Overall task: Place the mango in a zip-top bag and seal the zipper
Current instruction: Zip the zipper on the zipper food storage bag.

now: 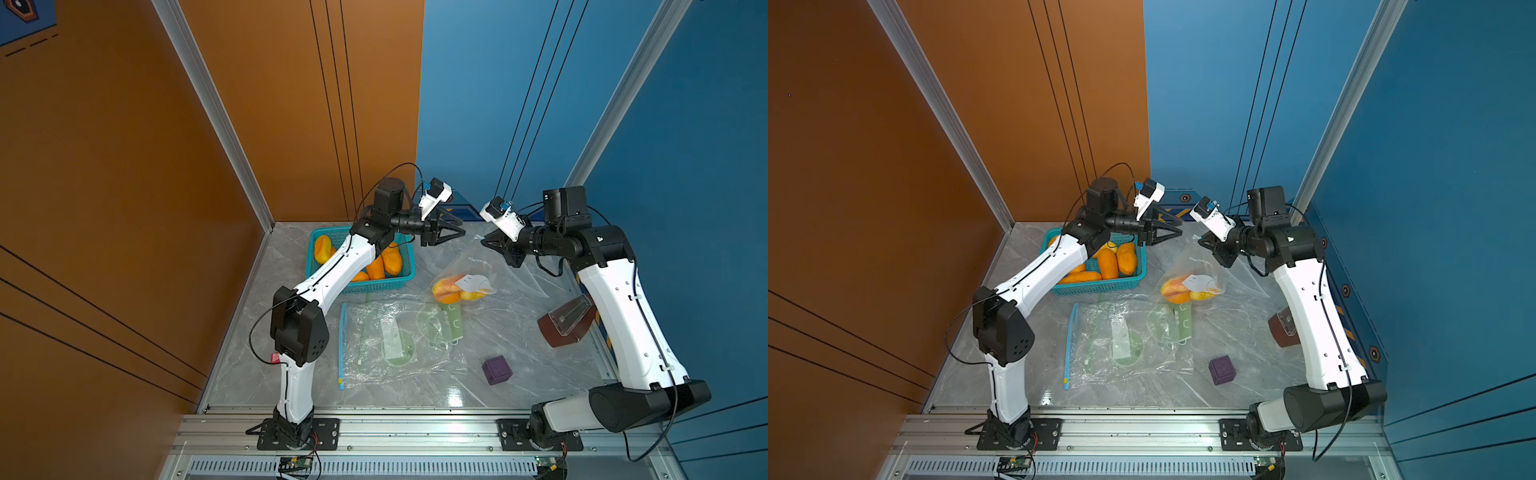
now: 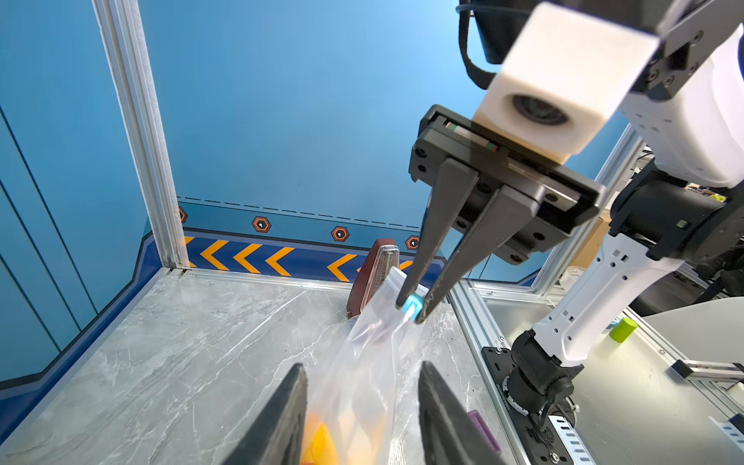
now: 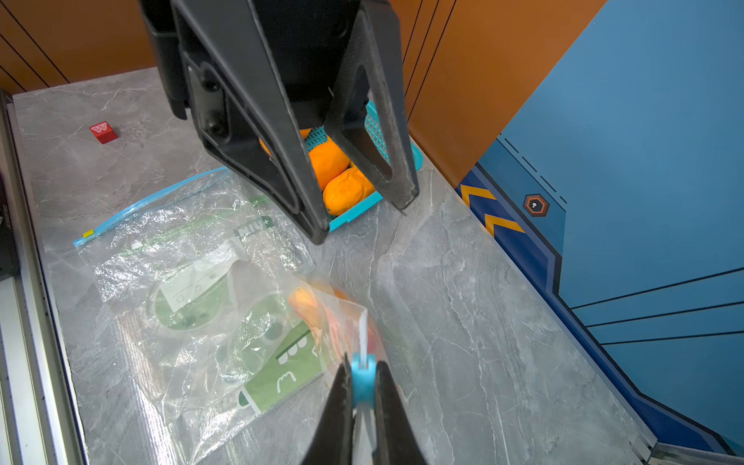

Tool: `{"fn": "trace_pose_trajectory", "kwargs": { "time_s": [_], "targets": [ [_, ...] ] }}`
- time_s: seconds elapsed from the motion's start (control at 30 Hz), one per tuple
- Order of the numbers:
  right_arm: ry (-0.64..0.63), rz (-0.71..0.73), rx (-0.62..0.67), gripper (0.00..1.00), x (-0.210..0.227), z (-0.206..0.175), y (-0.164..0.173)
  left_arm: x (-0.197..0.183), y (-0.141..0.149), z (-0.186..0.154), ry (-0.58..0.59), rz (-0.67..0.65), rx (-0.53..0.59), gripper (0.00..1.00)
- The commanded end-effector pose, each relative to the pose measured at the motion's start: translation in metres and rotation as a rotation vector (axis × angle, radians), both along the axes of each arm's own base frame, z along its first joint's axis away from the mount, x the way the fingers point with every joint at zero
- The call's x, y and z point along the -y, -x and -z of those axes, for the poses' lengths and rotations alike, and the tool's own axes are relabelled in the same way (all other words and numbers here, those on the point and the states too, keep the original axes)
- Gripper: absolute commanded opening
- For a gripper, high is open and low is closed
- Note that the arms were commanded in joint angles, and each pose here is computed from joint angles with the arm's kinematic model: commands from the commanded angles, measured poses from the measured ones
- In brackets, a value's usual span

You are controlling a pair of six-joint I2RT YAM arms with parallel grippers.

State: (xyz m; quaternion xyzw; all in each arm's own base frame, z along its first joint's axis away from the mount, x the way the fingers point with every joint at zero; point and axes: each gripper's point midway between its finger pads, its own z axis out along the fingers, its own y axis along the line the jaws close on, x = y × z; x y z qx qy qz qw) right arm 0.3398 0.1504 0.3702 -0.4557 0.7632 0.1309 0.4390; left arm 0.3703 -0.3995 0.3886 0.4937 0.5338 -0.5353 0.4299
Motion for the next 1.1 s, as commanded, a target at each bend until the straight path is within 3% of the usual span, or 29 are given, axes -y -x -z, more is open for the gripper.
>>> {"fn": "trace_pose_trajectory", "kwargs": {
  "time_s": [0.0,0.27,0.5,0.9,1.07],
  "targets": [
    [-0.001,-0.001,-0.022,0.00,-0.001,0.001,0.010,0.006,0.022,-0.023,0.038,0.086,0.042,0.46],
    [0.002,-0.011,-0.022,0.00,-0.004,0.002,0.011,0.023,0.035,-0.014,0.025,0.176,0.016,0.47],
    [0.004,-0.018,-0.021,0.00,-0.006,0.002,0.012,0.029,0.030,-0.010,0.002,0.157,0.014,0.45],
    [0.007,-0.017,-0.021,0.00,-0.007,0.002,0.011,0.031,0.027,-0.002,-0.008,0.156,-0.011,0.30],
    [0.007,-0.017,-0.018,0.00,-0.007,0.001,0.011,0.031,0.026,0.002,-0.015,0.156,-0.022,0.19]
  ]
}}
